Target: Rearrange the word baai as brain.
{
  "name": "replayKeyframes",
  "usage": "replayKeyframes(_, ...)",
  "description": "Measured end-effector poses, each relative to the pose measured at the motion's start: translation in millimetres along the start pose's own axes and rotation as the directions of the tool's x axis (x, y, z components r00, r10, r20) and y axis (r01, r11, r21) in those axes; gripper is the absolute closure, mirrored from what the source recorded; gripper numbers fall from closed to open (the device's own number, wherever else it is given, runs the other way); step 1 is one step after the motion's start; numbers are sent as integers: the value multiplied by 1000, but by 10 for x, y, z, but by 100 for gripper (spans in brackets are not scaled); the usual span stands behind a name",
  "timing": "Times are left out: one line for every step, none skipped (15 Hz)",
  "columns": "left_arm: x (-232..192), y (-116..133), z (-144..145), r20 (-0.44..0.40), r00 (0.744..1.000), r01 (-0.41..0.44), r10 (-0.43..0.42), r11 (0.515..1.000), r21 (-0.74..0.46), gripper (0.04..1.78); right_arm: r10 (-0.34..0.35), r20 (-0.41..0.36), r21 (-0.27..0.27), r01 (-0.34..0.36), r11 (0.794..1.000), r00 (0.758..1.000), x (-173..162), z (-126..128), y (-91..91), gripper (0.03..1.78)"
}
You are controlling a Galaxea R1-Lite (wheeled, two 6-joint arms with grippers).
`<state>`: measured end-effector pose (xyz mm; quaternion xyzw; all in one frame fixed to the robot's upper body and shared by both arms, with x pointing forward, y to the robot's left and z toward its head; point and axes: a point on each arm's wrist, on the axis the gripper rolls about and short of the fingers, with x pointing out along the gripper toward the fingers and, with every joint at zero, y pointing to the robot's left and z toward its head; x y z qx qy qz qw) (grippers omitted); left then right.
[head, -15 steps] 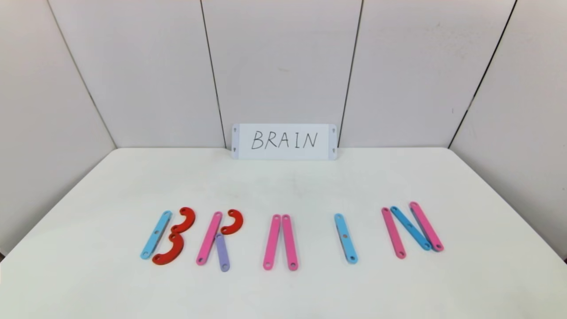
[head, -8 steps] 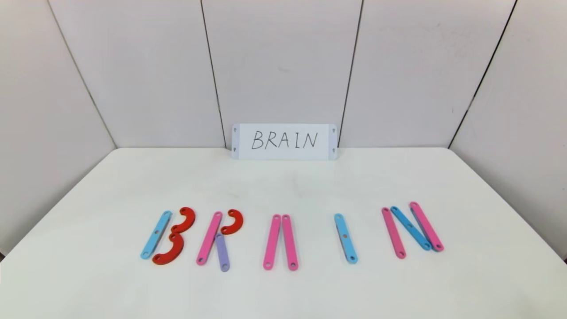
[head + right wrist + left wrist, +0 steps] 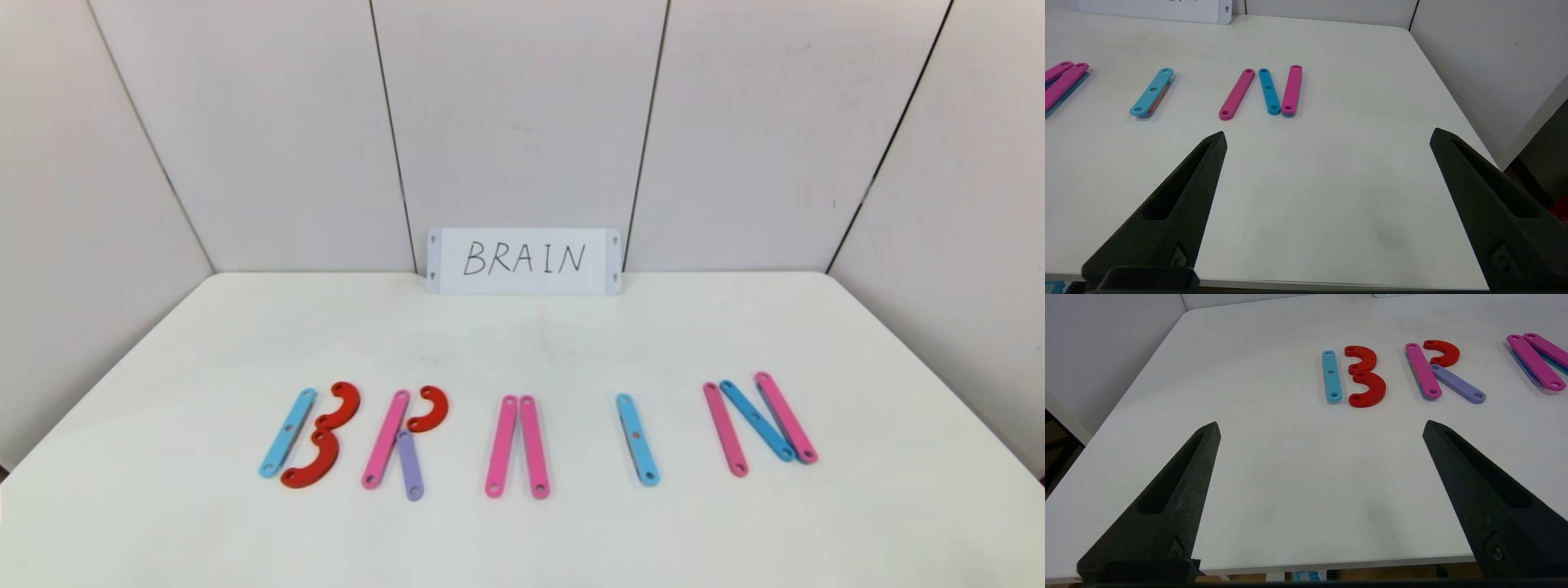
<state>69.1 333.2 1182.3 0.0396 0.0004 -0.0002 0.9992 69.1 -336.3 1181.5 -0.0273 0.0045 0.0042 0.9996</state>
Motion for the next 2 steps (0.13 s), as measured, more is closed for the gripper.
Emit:
replayKeyframes(0, 0, 0, 0, 1000, 1, -1, 1000, 0, 8, 0, 0, 2, 0, 1000, 1000, 0, 0, 0, 7)
replayKeyframes(0, -1, -1, -2, 1000, 5, -5, 1000, -4, 8, -1, 0, 9, 1, 1000, 1000, 0, 0, 0, 7)
